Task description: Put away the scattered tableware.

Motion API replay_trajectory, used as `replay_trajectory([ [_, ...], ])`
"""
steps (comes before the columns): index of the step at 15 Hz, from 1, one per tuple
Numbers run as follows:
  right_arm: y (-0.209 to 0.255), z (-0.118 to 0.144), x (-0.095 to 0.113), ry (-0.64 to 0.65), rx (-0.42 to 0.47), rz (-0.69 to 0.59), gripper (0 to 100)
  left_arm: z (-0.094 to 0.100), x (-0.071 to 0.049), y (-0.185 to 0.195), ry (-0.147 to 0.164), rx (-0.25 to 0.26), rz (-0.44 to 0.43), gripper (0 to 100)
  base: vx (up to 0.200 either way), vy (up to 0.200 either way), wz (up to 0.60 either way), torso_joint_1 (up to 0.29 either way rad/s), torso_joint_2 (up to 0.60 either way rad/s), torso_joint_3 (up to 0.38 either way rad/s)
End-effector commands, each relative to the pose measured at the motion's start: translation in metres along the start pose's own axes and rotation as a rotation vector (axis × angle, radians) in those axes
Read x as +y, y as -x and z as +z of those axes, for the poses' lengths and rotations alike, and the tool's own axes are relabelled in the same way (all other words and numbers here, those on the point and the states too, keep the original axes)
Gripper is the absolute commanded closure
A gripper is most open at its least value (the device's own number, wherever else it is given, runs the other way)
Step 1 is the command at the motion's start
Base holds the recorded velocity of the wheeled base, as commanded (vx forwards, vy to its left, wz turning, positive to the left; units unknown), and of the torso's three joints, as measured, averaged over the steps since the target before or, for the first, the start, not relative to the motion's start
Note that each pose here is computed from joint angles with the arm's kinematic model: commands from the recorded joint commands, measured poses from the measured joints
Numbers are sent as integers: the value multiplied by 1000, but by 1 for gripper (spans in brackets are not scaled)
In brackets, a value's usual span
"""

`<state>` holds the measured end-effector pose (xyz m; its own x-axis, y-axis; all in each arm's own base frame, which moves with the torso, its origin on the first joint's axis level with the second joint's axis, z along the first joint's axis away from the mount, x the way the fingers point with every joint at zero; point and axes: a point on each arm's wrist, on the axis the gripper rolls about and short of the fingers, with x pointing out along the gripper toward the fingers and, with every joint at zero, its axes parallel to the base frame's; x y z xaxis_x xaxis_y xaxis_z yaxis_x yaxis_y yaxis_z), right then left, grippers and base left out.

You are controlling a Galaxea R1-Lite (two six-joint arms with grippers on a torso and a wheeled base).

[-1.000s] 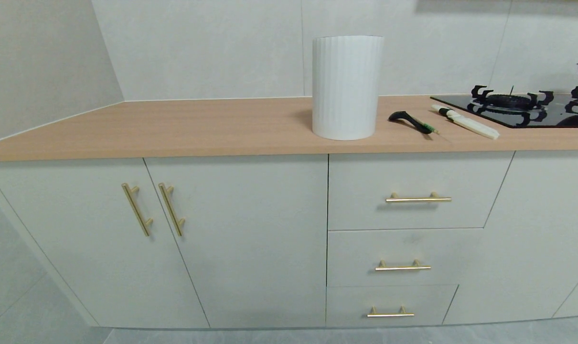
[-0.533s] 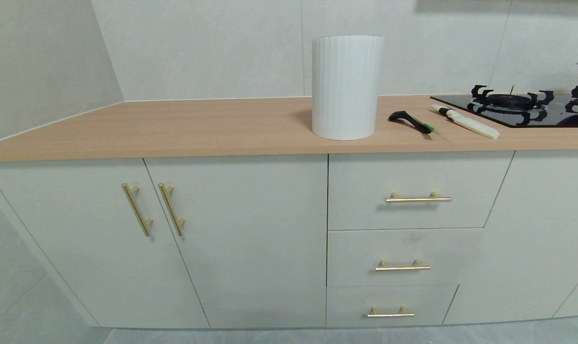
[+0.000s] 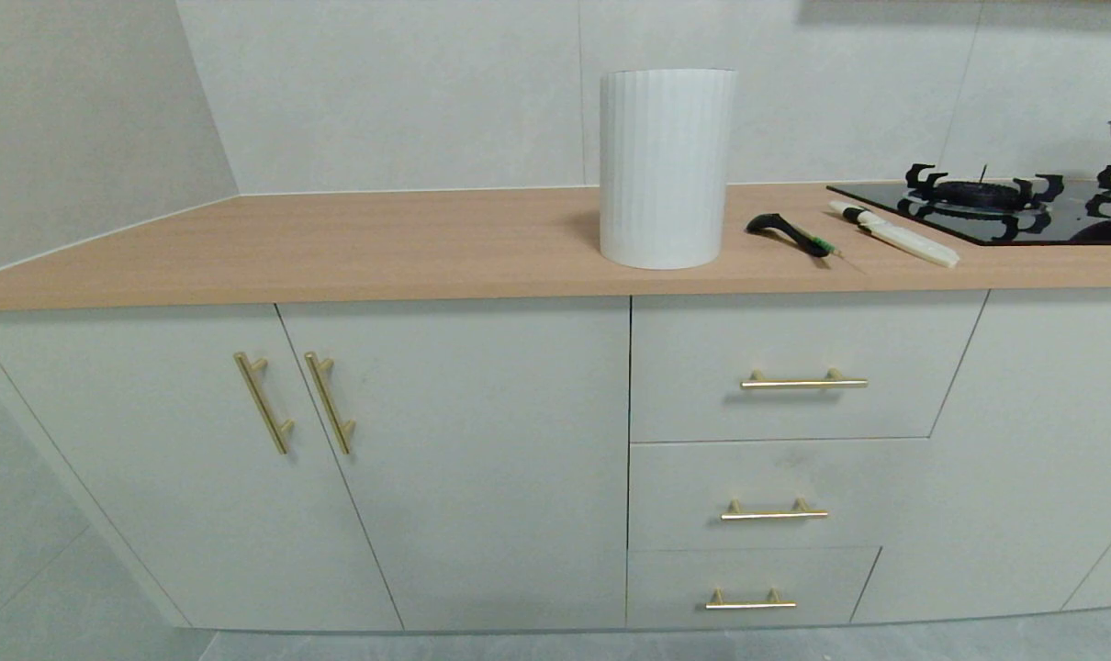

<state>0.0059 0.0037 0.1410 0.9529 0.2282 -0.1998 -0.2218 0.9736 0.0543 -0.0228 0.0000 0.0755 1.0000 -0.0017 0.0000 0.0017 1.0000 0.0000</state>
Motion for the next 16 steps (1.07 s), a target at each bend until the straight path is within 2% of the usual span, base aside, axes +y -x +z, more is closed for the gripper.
replay_trajectory([
  [1, -51, 30, -2, 13, 253, 78, 0, 0, 0, 0, 0, 0, -1, 0, 0, 0, 0, 0, 0, 0],
  [2, -75, 38, -2, 11, 333, 91, 0, 0, 0, 0, 0, 2, -1, 0, 0, 0, 0, 0, 0, 0],
  [4, -115, 45, -1, 9, 425, 104, 0, 0, 0, 0, 0, 2, 0, 0, 0, 0, 0, 0, 0, 0],
  [7, -172, 40, -4, 0, 509, 95, 0, 0, 0, 0, 0, 0, -1, 0, 0, 0, 0, 0, 0, 0],
  [9, -215, 23, -7, 1, 552, 80, 0, 0, 0, 0, 0, 2, 0, 0, 0, 0, 0, 0, 0, 0],
  [13, -279, -30, -12, 13, 612, 19, 0, 0, 0, 0, 0, 0, -1, 0, 0, 0, 0, 0, 0, 0],
  [16, -313, -69, -12, 12, 572, -6, 0, 0, 0, 0, 0, 0, 0, 0, 0, 0, 0, 0, 0, 0],
])
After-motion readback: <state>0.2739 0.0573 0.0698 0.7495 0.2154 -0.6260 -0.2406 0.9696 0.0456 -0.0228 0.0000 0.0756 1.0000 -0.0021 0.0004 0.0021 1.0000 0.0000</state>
